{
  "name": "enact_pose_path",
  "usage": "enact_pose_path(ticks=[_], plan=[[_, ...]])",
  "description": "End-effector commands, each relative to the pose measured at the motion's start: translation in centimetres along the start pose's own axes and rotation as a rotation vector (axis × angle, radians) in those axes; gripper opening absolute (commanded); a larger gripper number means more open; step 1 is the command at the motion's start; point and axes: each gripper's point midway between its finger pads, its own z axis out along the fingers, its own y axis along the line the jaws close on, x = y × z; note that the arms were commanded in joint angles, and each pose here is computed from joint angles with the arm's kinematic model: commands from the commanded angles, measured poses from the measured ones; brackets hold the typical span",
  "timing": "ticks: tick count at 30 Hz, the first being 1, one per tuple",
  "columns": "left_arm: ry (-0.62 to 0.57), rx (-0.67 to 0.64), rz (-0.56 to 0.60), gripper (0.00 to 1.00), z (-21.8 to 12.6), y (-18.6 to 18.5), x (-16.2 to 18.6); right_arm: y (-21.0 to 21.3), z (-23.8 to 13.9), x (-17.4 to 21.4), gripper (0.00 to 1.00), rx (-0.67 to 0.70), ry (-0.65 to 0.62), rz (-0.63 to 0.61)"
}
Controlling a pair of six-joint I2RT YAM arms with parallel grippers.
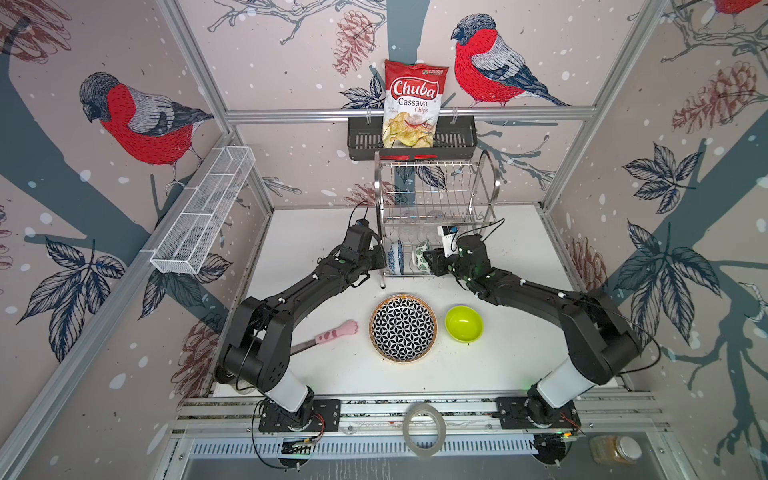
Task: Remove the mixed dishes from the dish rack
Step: 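Close the right gripper on the green-leaf bowl's rim in the rack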
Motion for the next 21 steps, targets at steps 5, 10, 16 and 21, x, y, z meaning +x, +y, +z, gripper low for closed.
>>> enact_pose_path(ticks=[5, 10, 16, 21], plan=[[0.009, 0.004, 0.01, 0.14, 0.2, 0.0, 0.1, 1.2, 1.7, -0.1, 0.4, -0.137, 0.024, 0.084], [0.019, 0.001, 0.01, 0.14, 0.4, 0.0, 0.4, 1.3, 2.8, 0.5, 0.33, -0.212, 0.054, 0.17], [0.017, -0.005, 0.009, 0.13, 0.3, 0.1, 0.3, 0.9, 3.5, 1.1, 0.24, -0.262, 0.077, 0.279], [0.029, -0.001, 0.008, 0.13, 0.4, 0.1, 0.6, 1.0, 3.4, 1.4, 0.16, -0.303, 0.08, 0.332]])
